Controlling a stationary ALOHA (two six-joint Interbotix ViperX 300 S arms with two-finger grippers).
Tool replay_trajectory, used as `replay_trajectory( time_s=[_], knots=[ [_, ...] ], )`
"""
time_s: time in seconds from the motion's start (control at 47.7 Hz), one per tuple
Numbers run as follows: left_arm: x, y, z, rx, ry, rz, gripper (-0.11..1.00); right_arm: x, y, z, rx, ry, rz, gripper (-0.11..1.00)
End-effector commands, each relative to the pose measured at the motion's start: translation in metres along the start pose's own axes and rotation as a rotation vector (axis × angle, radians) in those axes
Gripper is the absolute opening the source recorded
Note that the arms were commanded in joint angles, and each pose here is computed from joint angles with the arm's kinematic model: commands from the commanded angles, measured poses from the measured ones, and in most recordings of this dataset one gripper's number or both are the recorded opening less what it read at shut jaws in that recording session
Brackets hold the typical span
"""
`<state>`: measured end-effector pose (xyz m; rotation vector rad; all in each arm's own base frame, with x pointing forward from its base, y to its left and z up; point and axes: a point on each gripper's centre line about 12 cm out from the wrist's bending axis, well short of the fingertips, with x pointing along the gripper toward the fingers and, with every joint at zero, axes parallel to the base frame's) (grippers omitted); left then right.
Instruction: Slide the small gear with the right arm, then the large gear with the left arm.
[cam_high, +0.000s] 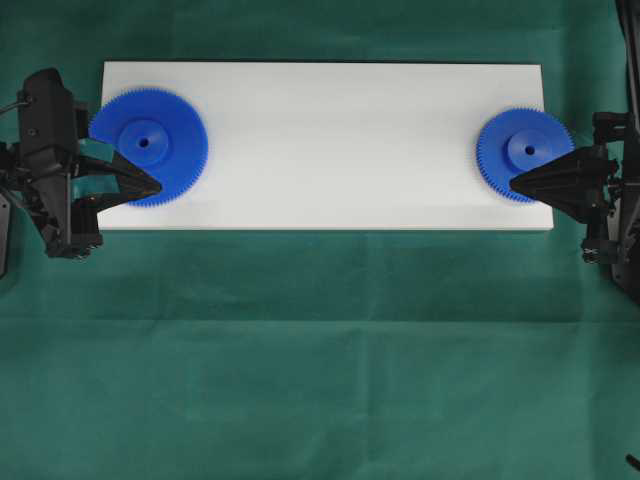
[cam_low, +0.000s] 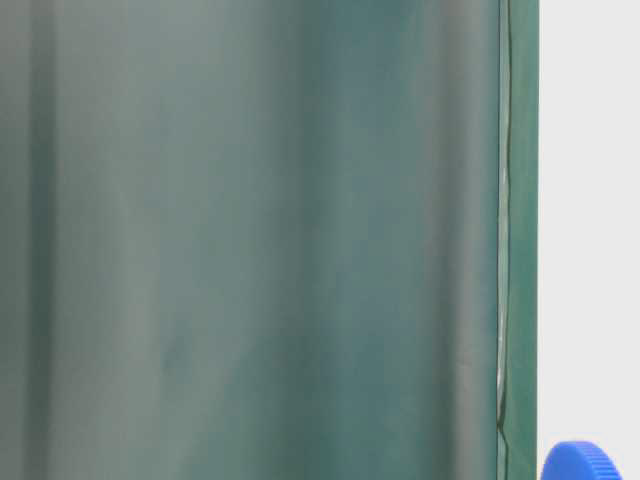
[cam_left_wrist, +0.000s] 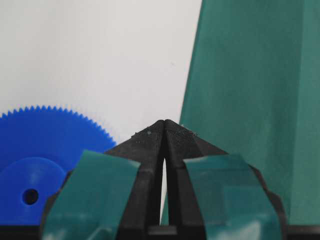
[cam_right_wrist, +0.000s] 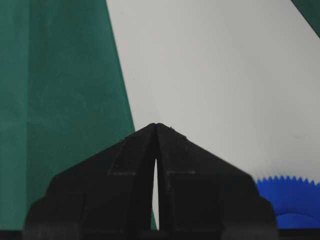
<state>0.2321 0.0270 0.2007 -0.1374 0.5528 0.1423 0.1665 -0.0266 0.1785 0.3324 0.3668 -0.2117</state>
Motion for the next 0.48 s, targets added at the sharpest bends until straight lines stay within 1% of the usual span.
replay_trajectory(
  time_s=[0.0,0.23,0.461],
  knots=[
    [-0.0015,-0.0014,0.0064,0.003,-0.026,-0.005,0.00,-0.0007,0.0029,0.0057,-0.006,-0.022,0.014,0.50],
    [-0.0015,-0.0016,0.0084,0.003,-0.042,-0.007,0.00,-0.0016,0.0029,0.0064,-0.006,-0.027,0.014,0.50],
    [-0.0001,-0.0015,0.0074,0.003,-0.036,-0.006,0.00,-0.0016,0.0031,0.0065,-0.005,-0.028,0.016,0.50]
  ],
)
